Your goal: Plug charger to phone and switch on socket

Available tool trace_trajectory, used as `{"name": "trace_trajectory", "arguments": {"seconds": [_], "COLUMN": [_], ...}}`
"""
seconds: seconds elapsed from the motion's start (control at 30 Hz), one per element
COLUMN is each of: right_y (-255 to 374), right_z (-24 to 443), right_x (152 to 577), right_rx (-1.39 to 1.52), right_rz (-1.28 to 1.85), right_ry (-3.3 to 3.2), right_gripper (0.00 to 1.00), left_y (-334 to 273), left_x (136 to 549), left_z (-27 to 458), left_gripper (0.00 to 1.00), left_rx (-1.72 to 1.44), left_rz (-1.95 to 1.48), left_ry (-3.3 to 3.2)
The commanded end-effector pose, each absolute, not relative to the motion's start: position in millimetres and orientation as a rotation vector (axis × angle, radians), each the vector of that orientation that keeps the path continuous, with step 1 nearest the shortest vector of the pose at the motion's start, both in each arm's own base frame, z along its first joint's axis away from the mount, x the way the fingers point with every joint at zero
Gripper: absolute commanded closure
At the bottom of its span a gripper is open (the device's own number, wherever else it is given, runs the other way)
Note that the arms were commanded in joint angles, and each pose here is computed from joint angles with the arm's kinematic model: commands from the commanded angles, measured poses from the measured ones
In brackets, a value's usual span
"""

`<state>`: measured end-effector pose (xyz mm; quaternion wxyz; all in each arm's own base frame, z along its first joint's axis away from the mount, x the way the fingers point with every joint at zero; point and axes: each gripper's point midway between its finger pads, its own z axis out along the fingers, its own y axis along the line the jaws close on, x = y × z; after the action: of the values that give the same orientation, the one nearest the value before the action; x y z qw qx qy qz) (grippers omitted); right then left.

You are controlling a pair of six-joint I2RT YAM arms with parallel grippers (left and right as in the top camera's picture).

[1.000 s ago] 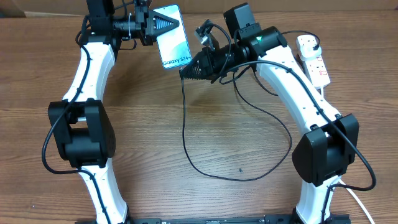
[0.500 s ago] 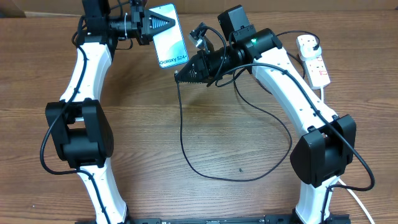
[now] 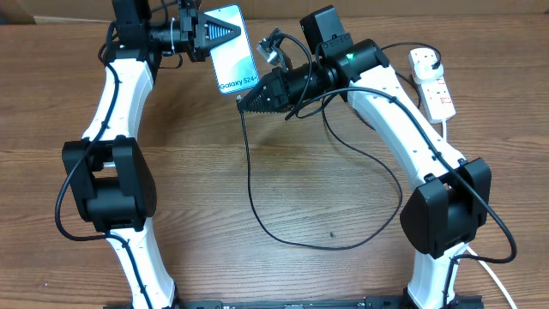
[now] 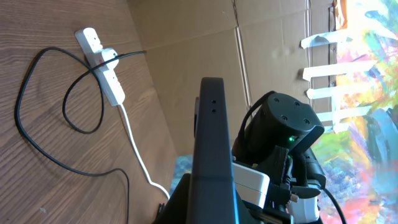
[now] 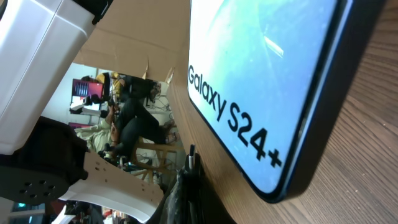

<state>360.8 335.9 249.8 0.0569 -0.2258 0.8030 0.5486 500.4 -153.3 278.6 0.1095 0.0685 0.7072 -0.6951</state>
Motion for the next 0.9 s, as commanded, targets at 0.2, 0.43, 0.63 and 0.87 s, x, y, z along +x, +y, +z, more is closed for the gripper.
{"name": "trace_trajectory", "arguments": {"seconds": [0.2,0.43,0.63,0.87], "right_y": [339,339,332,327], "right_z": [255,255,257,257], "right_x": [365,367,376,382], "right_rx": [-0.709,-0.711,-0.667,-0.645], "right_rz": [1.651,1.641,1.638,1.632], "right_ry": [2.403,2.395,2.393,2.390], "right_gripper": [0.96,0.96,0.96,0.96], "left_y": [-153,-153,-153,-153], "left_x": [495,495,495,495], "left_z": [287,287,287,287], "left_gripper": [0.96,0.96,0.96,0.96], "left_rx": [0.195,0.181,0.180,0.182], "left_rz": [-2.097,-2.106,-2.105,-2.105], "left_ry": [2.095,2.102,2.102,2.102]}}
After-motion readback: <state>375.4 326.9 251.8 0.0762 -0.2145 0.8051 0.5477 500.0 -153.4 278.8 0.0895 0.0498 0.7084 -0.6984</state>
